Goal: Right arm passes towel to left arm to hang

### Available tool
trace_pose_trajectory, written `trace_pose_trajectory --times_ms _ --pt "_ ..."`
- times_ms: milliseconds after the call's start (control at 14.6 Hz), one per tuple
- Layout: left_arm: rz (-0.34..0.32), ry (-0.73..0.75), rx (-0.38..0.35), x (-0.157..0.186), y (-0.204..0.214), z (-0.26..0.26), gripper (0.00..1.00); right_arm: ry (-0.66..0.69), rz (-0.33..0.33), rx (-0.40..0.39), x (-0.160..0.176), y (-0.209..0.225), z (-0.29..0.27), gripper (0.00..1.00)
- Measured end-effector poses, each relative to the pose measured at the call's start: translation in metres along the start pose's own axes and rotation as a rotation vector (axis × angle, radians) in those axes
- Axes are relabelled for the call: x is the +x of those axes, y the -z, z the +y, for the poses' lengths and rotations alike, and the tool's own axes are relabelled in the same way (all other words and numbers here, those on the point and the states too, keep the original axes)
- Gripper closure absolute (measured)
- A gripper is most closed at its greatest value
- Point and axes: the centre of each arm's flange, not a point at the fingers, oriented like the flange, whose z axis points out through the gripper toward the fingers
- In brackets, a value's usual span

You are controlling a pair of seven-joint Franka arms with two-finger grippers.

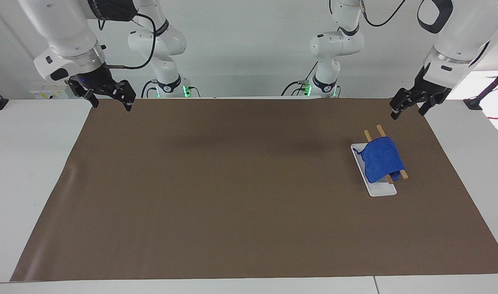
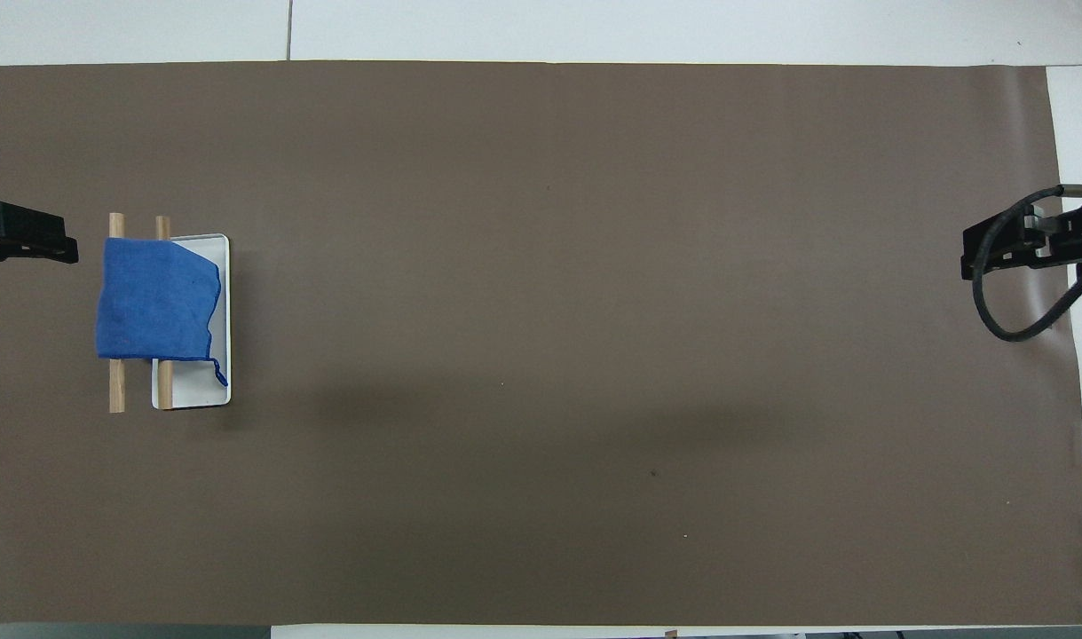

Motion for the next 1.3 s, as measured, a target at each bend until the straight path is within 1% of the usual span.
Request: trace_pose_trajectory --times_ms 274,479,753,890,1095,1300 --pt "-0.036 -0.094 -0.006 -0.004 -0.010 0.008 0.00 0.001 0.000 0.002 0.000 0.000 -0.001 0.00" --pt "-0.048 -0.138 -0.006 -0.007 -0.015 0.023 0.00 0.003 0.000 0.011 0.000 -0.001 -0.002 0.00" --pt "-0.057 -0.149 -0.006 -0.010 -0.011 0.023 0.00 0.023 0.023 0.021 0.004 -0.012 -0.004 0.00" --pt "-0.066 -0.150 -0.005 -0.012 -0.009 0.022 0.00 0.022 0.029 0.021 0.003 -0.011 -0.003 0.00" --pt "-0.096 -0.150 -0.004 -0.016 -0.010 0.022 0.00 0.022 0.035 0.021 0.000 -0.008 -0.003 0.00" --pt "-0.098 -0.150 -0.004 -0.016 -0.010 0.022 0.00 0.022 0.034 0.021 -0.002 -0.008 -0.003 0.00"
